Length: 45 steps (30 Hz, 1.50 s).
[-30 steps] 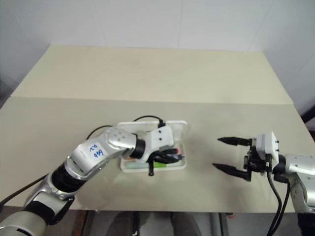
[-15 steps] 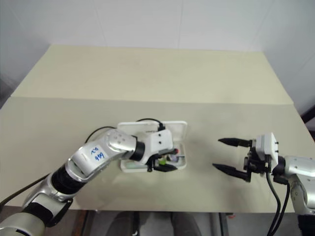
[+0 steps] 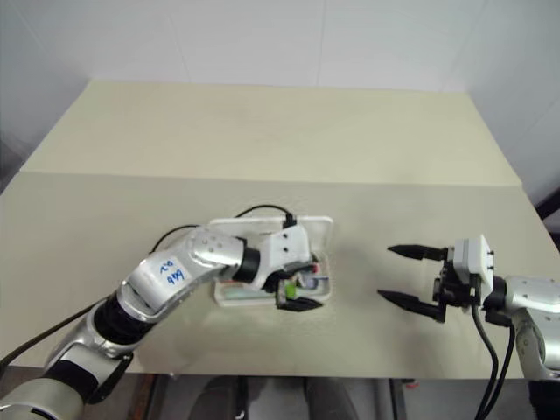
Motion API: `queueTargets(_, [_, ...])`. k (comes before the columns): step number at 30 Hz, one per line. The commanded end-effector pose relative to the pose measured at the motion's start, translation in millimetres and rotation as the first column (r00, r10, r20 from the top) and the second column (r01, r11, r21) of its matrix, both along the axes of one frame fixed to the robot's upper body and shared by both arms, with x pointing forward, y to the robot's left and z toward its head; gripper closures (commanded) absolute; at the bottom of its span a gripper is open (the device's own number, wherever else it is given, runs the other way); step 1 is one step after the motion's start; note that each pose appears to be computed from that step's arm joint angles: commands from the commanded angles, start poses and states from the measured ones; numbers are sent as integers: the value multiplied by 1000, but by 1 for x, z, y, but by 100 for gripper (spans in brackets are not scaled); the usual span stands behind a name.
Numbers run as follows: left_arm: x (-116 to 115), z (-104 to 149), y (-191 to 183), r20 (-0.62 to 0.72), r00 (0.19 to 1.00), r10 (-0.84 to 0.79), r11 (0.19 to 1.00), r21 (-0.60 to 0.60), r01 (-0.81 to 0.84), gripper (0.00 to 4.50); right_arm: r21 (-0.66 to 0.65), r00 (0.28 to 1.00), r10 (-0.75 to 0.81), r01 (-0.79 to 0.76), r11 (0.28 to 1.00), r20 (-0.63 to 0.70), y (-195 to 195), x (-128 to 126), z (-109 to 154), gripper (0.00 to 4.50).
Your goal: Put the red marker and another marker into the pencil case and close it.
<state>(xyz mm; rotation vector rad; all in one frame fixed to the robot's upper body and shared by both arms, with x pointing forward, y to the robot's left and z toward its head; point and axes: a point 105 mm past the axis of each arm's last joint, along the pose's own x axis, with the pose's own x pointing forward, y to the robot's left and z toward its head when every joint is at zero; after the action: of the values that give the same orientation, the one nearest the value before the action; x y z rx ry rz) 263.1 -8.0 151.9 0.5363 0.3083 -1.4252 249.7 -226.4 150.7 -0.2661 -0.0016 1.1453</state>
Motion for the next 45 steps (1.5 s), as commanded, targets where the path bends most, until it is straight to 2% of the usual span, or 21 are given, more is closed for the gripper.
queueTargets(1, [7, 19, 2, 43, 999, 8, 998, -64, -5, 1, 7, 999, 6, -6, 1000, 35, 0, 2, 6, 0])
queueTargets(4, [12, 9, 12, 52, 998, 26, 1000, -9, -25, 1, 8, 999, 7, -8, 1000, 36, 0, 3, 5, 0])
queueTargets(12, [34, 6, 26, 133, 984, 122, 990, 53, -130, 1, 14, 999, 10, -10, 1000, 35, 1, 2, 2, 0])
queueTargets(16, [28, -1, 25, 144, 987, 79, 991, 96, -93, 1, 15, 999, 8, -8, 1000, 35, 1, 2, 1, 0])
queueTargets(25, [26, -12, 16, 152, 988, 37, 992, 116, -55, 1, 16, 999, 0, -1, 1000, 33, -1, 1, -1, 0])
queueTargets(34, [36, 1, 15, 236, 970, 54, 989, 123, -85, 1, 18, 1000, -3, 3, 1000, 29, -2, 0, -2, 0])
queueTargets(45, [33, -16, 14, 253, 967, 25, 982, 175, -71, 1, 27, 1000, 3, -4, 1000, 30, 1, 2, -3, 0])
